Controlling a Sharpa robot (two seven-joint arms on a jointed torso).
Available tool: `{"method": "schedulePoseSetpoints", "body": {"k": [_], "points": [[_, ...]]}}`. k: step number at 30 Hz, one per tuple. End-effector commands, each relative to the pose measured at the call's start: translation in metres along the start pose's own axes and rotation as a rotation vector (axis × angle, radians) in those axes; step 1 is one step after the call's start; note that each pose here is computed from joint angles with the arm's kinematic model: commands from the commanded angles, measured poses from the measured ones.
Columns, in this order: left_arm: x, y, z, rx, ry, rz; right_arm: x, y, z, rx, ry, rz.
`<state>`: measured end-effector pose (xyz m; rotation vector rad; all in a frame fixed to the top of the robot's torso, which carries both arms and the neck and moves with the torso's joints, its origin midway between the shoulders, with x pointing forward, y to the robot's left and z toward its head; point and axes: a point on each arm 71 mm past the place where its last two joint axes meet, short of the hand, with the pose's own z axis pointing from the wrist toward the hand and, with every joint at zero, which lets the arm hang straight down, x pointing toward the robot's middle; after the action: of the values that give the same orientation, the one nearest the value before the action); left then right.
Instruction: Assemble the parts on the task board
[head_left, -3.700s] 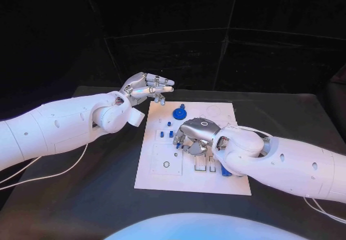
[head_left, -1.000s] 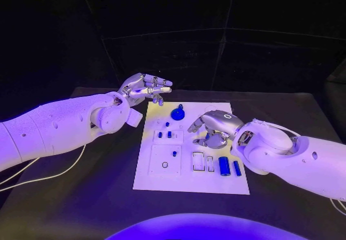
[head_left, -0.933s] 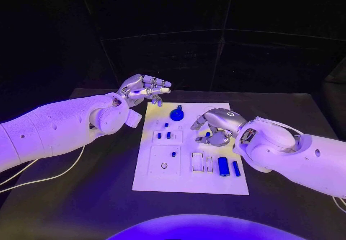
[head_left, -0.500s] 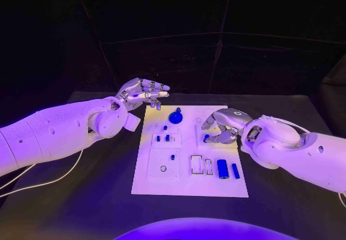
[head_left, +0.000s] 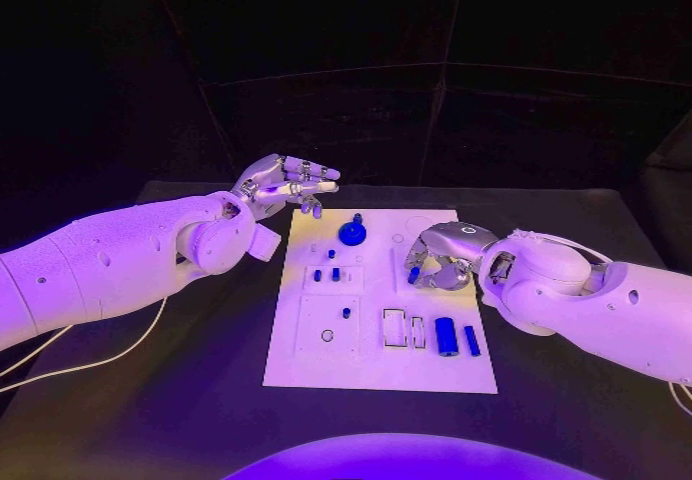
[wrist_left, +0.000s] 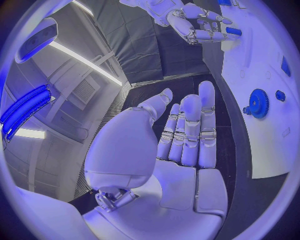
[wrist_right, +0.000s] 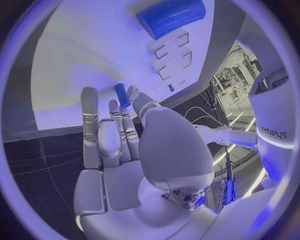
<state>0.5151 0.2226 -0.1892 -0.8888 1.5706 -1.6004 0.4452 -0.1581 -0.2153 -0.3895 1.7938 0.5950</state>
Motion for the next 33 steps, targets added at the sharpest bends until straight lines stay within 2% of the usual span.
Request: {"method": "schedulePoseSetpoints", "body": {"k": [1,10,21,27,33], "points": [[0.0004,-0.0013,0.0005,0.006,0.008,-0.008,0.002,0.002,0.001,-0.002,0.043,-0.025],[0.0004,-0.0012,0.0008,0.005,0.008,-0.008,0.000,0.003,0.002,0.006,0.011,-0.019],[-0.0003,-0.0008,0.0011,0.004,0.006,-0.008,-0.012,0.006,-0.004,-0.003,-0.142,0.016],[-0.0008,-0.0008,0.0009,0.005,0.005,-0.007,-0.020,0.010,-0.014,-0.017,-0.163,0.087],[-0.0015,-0.0007,0.0007,0.005,0.004,-0.007,-0.027,0.035,-0.019,-0.099,-0.160,0.157]]}}
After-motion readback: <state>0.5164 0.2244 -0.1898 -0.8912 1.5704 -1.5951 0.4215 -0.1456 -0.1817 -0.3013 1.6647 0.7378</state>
